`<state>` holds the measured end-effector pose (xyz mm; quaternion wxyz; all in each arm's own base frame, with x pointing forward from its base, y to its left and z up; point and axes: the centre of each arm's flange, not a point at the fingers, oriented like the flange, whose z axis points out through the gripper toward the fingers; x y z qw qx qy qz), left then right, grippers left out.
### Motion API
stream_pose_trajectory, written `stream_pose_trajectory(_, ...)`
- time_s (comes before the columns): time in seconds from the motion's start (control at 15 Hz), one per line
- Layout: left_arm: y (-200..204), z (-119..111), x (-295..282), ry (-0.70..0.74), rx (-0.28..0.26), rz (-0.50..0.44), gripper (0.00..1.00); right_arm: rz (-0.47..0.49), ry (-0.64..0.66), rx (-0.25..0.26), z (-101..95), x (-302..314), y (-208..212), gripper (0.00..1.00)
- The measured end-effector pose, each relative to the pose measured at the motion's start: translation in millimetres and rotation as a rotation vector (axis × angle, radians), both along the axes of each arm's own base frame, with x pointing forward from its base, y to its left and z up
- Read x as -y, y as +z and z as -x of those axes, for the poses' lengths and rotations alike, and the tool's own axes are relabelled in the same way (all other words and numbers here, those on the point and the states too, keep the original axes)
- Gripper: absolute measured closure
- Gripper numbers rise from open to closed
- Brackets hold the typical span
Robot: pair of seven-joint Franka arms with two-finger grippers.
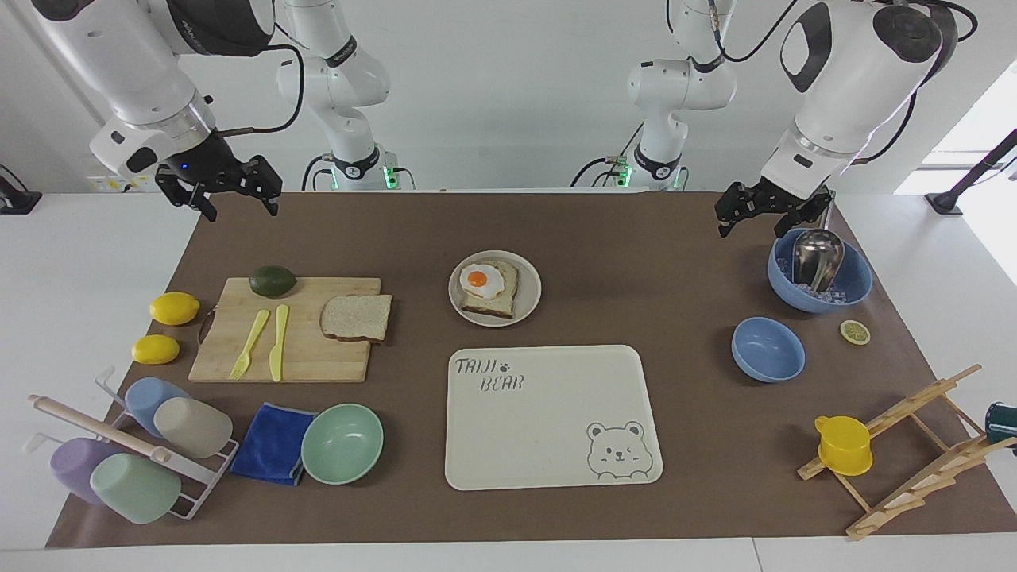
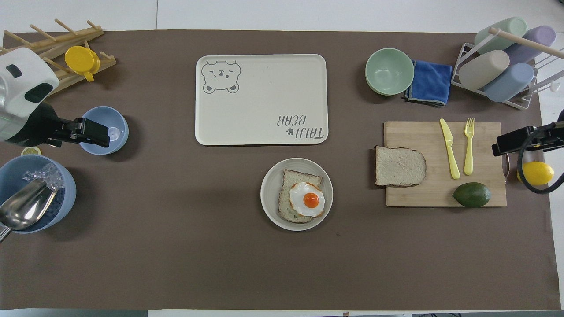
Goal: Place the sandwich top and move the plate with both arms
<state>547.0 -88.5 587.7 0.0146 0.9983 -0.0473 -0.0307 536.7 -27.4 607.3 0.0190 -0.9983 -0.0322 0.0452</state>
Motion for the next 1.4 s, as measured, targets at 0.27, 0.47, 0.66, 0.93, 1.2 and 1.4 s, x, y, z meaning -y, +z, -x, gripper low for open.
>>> stream_pose_trajectory(0.27, 0, 0, 0, 0.000, 0.000, 0.000, 0.00, 0.000, 0.001, 0.000, 0.0, 0, 0, 0.00)
stream_pose_trajectory(0.47, 0, 0, 0, 0.000, 0.000, 0.000, 0.00, 0.000, 0.001, 0.000, 0.0, 0, 0, 0.00)
stream_pose_trajectory(0.66, 0, 0, 0, 0.000, 0.000, 0.000, 0.00, 0.000, 0.000, 0.000, 0.0, 0, 0, 0.00)
stream_pose_trajectory(0.93, 0, 0, 0, 0.000, 0.000, 0.000, 0.00, 0.000, -0.002, 0.002, -0.3, 1, 0, 0.00)
stream_pose_trajectory(1.2, 0, 0, 0, 0.000, 0.000, 0.000, 0.00, 0.001, -0.009, 0.004, -0.6, 5, -5, 0.00)
stream_pose_trajectory(1.4, 0, 0, 0, 0.000, 0.000, 0.000, 0.00, 0.089, 0.010, 0.044, -4.4, -20, -39, 0.00)
